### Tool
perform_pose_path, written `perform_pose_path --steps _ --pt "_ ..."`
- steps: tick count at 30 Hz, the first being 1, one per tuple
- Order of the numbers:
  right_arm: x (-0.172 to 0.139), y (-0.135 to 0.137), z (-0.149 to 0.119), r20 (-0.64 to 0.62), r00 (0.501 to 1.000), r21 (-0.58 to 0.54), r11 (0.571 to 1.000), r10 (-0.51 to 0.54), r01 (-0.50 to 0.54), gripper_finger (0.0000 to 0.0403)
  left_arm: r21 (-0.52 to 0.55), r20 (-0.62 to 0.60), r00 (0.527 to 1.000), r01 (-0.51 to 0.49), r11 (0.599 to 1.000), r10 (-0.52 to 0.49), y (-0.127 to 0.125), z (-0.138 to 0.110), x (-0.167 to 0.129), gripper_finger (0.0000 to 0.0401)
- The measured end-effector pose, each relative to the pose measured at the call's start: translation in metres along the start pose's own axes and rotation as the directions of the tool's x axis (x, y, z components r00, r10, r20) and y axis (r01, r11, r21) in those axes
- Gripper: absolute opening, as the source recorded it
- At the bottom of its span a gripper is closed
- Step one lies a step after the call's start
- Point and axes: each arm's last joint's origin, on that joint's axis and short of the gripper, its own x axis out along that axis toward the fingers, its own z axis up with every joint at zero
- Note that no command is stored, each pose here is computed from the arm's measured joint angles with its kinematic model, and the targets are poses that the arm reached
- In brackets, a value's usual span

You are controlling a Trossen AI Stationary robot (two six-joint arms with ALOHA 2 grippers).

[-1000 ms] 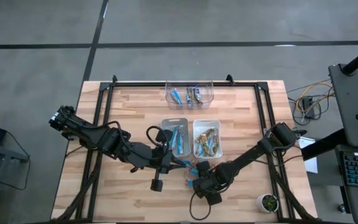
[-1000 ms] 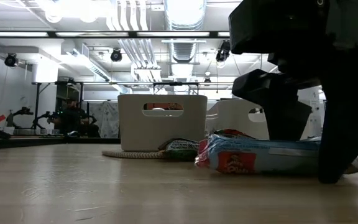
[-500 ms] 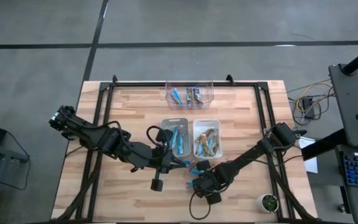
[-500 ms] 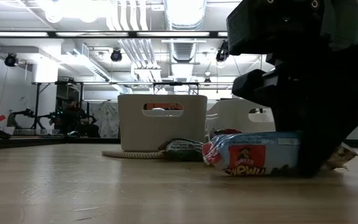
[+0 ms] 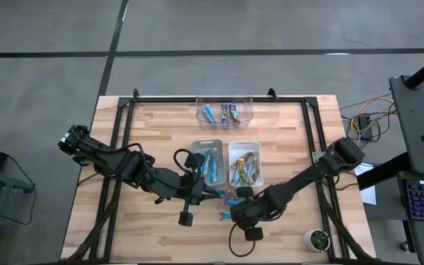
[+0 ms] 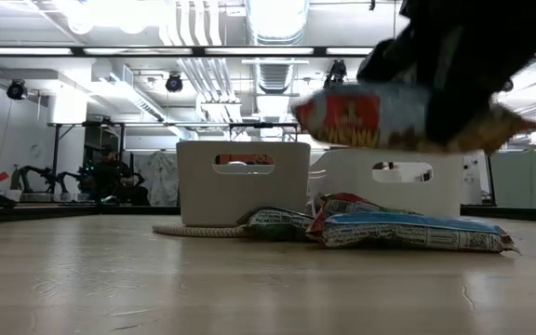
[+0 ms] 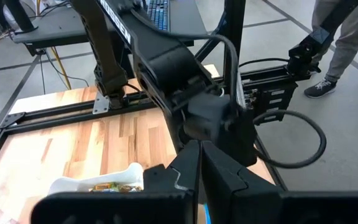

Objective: Pick and place Granola Bars by type
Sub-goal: Put the red granola bar into the gray bin

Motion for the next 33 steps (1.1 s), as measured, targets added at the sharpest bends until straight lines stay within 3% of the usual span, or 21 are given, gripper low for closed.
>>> perform_pose_path --steps 9,16,22,26,33 --pt "-0.033 -0.015 0.010 0.085 0.996 0.197 0.980 0.009 -0.025 0.0054 0.003 0.000 1.000 0.000 1.000 0.000 0.000 0.000 0.000 0.0000" --pt "-0.058 -0.052 0.024 0.169 0.985 0.315 0.949 -0.044 -0.012 0.0053 0.046 -0.019 0.996 -0.087 0.995 0.088 0.004 -0.002 -0.004 0.0000" --pt "-0.074 -0.086 0.033 0.233 0.969 0.376 0.927 -0.088 -0.006 0.0045 0.033 0.010 0.995 -0.099 0.995 0.099 0.013 0.004 -0.028 0.0000" --pt "-0.080 -0.104 0.037 0.255 0.960 0.412 0.911 -0.116 0.001 0.0039 0.020 0.017 0.993 -0.120 0.993 0.120 0.021 -0.004 -0.045 0.0000" --pt "-0.083 -0.125 0.045 0.311 0.938 0.445 0.896 -0.150 -0.005 0.0038 -0.041 0.048 0.963 -0.262 0.964 0.264 0.037 -0.042 -0.073 0.0000"
